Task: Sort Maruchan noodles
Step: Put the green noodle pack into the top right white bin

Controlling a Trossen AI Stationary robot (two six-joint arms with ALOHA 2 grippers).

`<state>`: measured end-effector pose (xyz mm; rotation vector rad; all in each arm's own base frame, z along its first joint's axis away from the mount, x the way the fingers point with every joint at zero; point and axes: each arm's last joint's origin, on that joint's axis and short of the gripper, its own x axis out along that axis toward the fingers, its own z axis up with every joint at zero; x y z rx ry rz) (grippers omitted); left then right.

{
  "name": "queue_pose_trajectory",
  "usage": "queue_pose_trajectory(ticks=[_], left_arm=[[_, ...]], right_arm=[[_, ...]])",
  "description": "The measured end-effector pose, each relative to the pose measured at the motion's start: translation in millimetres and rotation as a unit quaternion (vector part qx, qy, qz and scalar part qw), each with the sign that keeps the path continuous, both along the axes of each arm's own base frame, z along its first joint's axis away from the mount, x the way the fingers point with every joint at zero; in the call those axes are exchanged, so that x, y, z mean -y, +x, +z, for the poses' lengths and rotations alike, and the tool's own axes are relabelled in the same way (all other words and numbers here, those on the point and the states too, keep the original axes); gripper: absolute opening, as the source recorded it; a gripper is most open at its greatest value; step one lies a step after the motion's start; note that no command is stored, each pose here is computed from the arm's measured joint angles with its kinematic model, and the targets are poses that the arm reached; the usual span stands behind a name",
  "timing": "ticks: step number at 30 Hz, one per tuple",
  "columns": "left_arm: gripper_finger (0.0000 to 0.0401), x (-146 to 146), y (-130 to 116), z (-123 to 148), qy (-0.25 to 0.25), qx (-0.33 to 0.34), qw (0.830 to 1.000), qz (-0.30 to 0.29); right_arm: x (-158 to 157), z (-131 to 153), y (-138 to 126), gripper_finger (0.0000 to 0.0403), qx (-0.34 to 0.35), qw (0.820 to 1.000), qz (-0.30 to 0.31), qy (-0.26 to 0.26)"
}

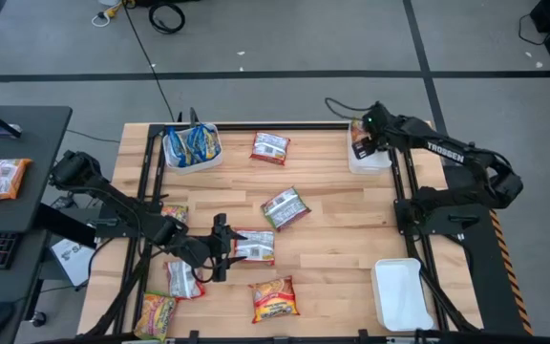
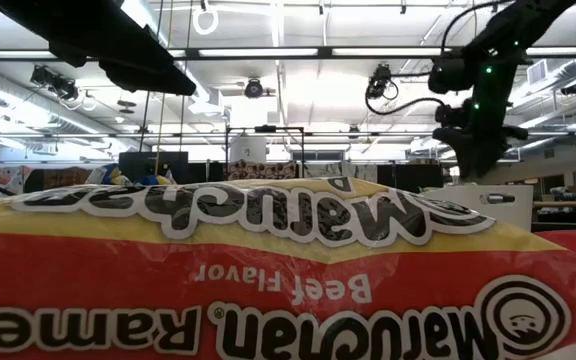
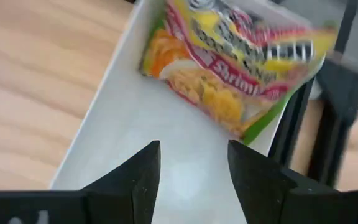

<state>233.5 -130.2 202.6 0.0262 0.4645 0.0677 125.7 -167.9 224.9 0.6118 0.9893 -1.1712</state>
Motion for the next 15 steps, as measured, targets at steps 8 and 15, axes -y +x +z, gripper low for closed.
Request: queue_pose_trajectory(ticks=[8, 15], left_arm=[[0.0249, 0.0, -0.2, -0.2, 0.004, -0.001, 1.000, -0.002], [0.0249, 1.9, -1.7, -0.9, 0.009, -0.005, 1.000, -0.008]], right_arm=[[25.3, -29.4, 7.2, 0.0167, 0.040, 0.992, -0.108, 0.043], [48.8, -58.0, 14.9, 0.0154, 0.027, 0.984, -0.173, 0.029]])
